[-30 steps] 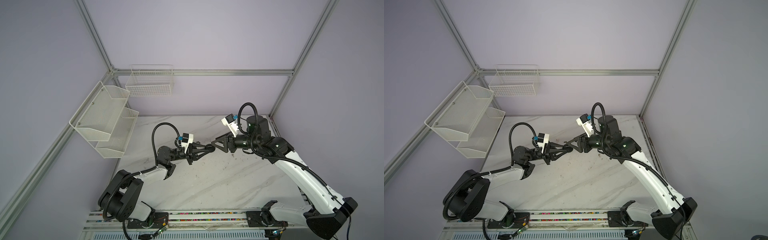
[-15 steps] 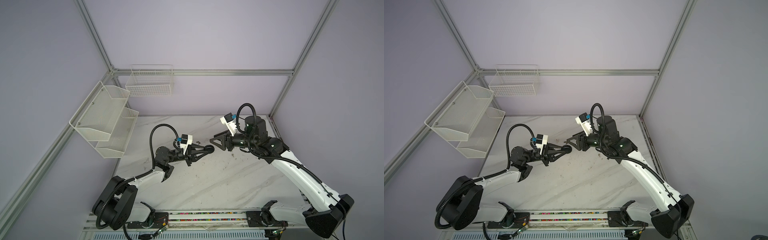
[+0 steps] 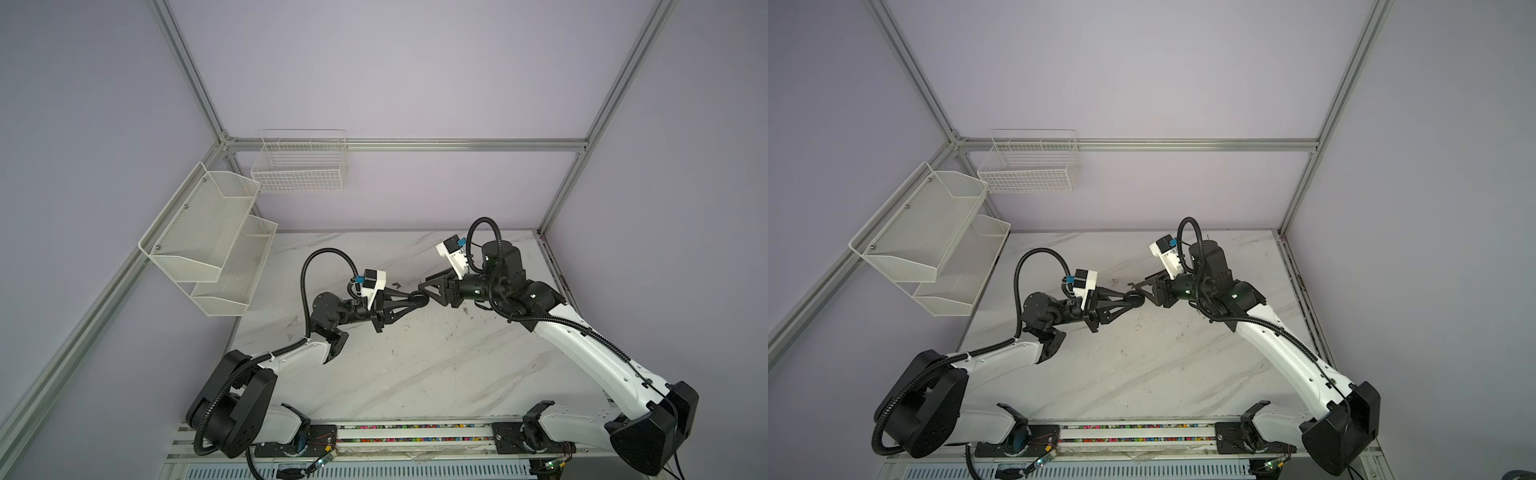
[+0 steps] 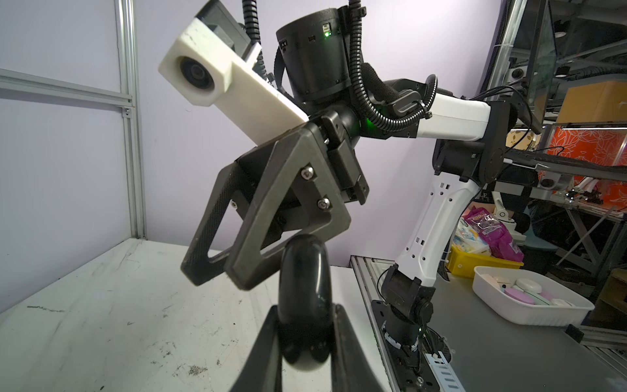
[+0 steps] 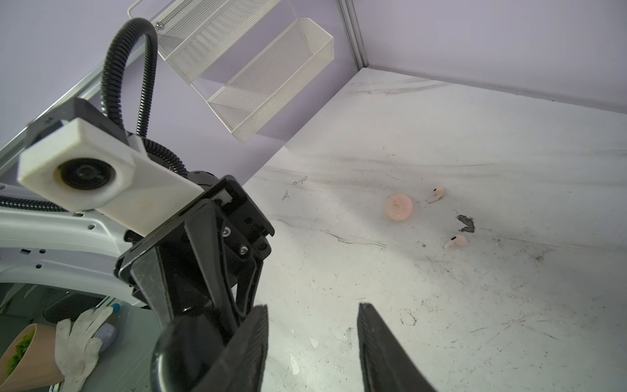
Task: Insert wireless bluetooth earbuds into charging case
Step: Close the charging case.
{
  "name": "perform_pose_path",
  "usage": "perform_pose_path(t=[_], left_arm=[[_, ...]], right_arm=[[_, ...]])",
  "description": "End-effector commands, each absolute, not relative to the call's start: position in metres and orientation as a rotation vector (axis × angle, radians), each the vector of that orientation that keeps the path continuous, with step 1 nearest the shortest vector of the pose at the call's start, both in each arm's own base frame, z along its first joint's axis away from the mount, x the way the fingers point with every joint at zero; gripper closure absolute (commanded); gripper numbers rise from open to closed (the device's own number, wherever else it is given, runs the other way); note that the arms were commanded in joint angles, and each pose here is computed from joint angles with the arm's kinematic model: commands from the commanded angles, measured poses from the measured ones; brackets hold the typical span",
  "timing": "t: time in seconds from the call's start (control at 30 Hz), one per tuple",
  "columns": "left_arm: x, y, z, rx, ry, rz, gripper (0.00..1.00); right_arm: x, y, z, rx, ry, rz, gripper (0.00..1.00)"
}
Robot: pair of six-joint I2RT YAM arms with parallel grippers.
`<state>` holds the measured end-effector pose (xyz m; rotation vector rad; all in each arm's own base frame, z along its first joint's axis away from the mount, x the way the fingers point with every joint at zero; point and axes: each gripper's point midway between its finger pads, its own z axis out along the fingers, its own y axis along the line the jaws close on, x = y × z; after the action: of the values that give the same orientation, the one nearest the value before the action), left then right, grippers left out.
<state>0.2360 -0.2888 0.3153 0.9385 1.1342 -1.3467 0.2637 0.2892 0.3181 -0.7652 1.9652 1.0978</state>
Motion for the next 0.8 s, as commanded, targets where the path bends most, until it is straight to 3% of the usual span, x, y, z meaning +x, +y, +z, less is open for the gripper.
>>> perform_pose_path(t=[0.0,0.77], left_arm=[[0.240,-0.285,0.317,0.892,1.109,-1.316,1.00],[0.244,-0.283,0.326,0.826,1.122,-1.381,1.00]], right_arm=[[0.254,0.293,0.345,-0.826,1.831,1.138,0.54],[0.213,0.263,0.349,-0.792,1.698,1.163,0.56]])
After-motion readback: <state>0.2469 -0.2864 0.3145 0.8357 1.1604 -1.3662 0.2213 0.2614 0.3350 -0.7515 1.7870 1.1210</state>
